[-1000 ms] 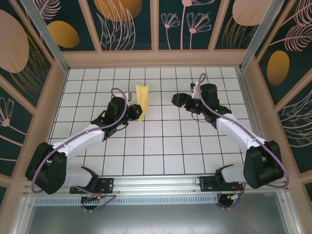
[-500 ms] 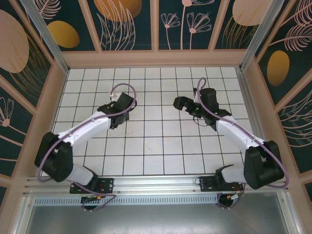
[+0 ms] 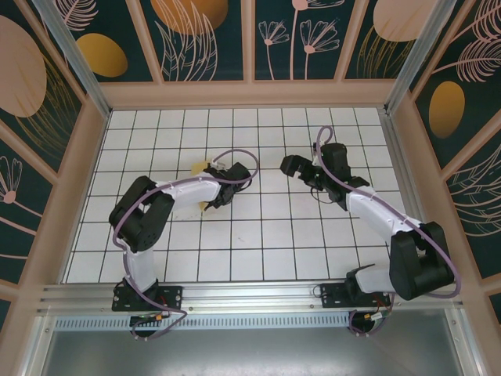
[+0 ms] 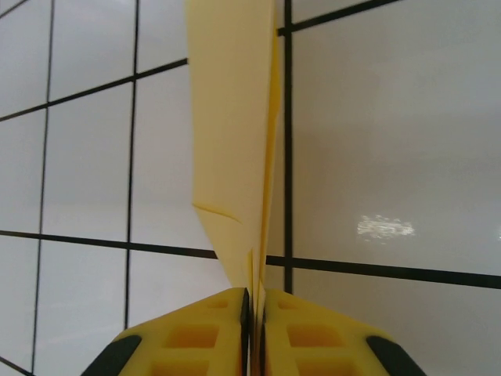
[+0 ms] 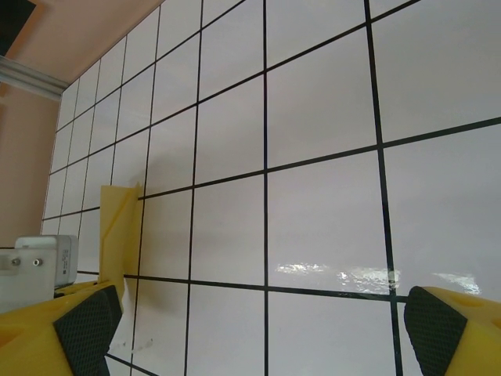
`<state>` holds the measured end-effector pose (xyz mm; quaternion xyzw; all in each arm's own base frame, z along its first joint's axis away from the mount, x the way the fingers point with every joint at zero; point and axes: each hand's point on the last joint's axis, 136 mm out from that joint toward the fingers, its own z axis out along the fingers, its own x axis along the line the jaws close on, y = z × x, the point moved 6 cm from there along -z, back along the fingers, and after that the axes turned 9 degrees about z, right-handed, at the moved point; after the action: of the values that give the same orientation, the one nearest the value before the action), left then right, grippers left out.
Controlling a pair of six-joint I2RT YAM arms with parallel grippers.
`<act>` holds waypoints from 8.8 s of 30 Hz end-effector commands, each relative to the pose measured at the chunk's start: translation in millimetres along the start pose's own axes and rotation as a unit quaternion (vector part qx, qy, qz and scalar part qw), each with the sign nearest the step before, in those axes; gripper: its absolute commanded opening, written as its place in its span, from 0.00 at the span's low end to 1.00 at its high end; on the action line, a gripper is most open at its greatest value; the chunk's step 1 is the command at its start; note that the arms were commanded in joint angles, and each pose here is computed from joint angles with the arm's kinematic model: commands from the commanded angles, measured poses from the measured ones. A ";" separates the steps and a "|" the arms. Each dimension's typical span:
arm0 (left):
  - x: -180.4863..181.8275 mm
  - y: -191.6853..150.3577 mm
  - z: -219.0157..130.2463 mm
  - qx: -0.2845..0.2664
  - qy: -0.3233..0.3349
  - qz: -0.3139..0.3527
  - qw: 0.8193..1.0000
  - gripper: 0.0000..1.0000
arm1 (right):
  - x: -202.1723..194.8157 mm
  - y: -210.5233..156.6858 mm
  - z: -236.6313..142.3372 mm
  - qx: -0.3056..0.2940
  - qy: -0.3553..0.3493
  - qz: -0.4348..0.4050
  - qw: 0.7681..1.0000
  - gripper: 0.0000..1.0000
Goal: Fold a paper plane with a square sheet of paper (pick it up from the middle)
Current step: Turn over the paper at the center of the table, then move the paper to the center of the table, then fold the wing for the fifth time at the center of the table.
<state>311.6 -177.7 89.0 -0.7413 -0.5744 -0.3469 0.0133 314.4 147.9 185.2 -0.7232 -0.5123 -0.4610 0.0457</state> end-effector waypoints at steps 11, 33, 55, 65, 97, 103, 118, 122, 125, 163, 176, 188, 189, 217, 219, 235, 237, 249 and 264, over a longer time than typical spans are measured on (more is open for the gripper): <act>-9.9 23.7 -37.1 -0.069 -0.157 -0.066 0.983 0.65 | -5.9 -1.9 11.4 0.000 -0.012 -0.001 1.000 0.98; 123.0 -27.3 -5.9 -0.080 -0.268 -0.371 0.886 0.81 | 147.8 -163.0 161.0 0.176 0.032 -0.151 0.972 0.36; 129.0 -36.9 4.8 -0.072 -0.303 -0.391 0.866 0.59 | 96.8 -206.7 198.9 0.268 -0.067 -0.268 0.923 0.21; 112.1 -32.7 -2.7 -0.080 -0.372 -0.356 0.853 0.40 | 45.3 -200.8 131.0 0.341 -0.007 -0.345 0.875 0.20; -28.9 -29.9 -18.5 -0.019 -0.531 -0.300 0.792 0.08 | 52.9 -169.4 96.6 0.205 0.015 -0.225 0.952 0.15; -33.2 -39.0 -8.6 0.000 -0.515 -0.300 0.803 0.07 | 42.9 -171.1 106.3 0.206 -0.010 -0.227 0.952 0.14; -38.1 -68.7 16.3 0.057 -0.454 -0.274 0.846 0.07 | 31.1 -146.8 113.5 0.165 -0.050 -0.195 0.965 0.13; -39.2 -69.5 16.9 0.059 -0.456 -0.272 0.845 0.06 | 26.5 -138.0 115.9 0.157 -0.057 -0.182 0.969 0.13; -40.7 -68.8 16.2 0.059 -0.461 -0.271 0.843 0.06 | 25.4 -136.3 117.8 0.160 -0.056 -0.179 0.969 0.13; -38.5 -68.6 8.8 0.051 -0.476 -0.277 0.833 0.07 | 18.3 -161.9 124.5 0.174 -0.078 -0.146 0.971 0.16; -3.3 -36.4 -29.2 -0.037 -0.479 -0.314 0.819 0.34 | -26.9 -162.3 113.1 0.277 -0.038 -0.237 0.930 0.15; 20.0 -41.7 -21.6 -0.054 -0.424 -0.356 0.831 0.74 | 57.4 -104.7 75.5 0.123 0.042 -0.276 0.952 0.52; 22.0 -42.0 -21.4 -0.055 -0.422 -0.359 0.831 0.77 | 59.2 -102.8 73.1 0.118 0.038 -0.279 0.952 0.54; 16.7 -38.8 -22.3 -0.054 -0.482 -0.350 0.801 0.96 | 21.2 -109.0 120.7 0.179 0.021 -0.195 0.964 0.33; 15.4 -38.1 -23.2 -0.054 -0.488 -0.347 0.799 0.96 | 17.7 -108.9 122.3 0.180 0.016 -0.192 0.965 0.33; -14.6 -30.7 -39.9 -0.032 -0.568 -0.343 0.747 0.81 | -8.6 -113.4 130.0 0.198 -0.009 -0.141 0.970 0.29; -20.6 -28.8 -41.2 -0.027 -0.580 -0.346 0.737 0.74 | -10.0 -113.3 130.2 0.199 -0.008 -0.136 0.971 0.28; -38.4 -20.9 -33.9 -0.007 -0.606 -0.367 0.706 0.37 | -12.3 -115.0 129.3 0.200 -0.005 -0.130 0.971 0.28; -49.2 -16.4 -23.4 0.005 -0.609 -0.373 0.699 0.24 | -2.1 -106.5 123.4 0.184 0.021 -0.132 0.974 0.29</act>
<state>273.4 -214.1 68.6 -0.5143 -0.7034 0.1995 -0.4483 308.6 266.2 68.3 -0.6179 -0.6832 -0.3685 0.1251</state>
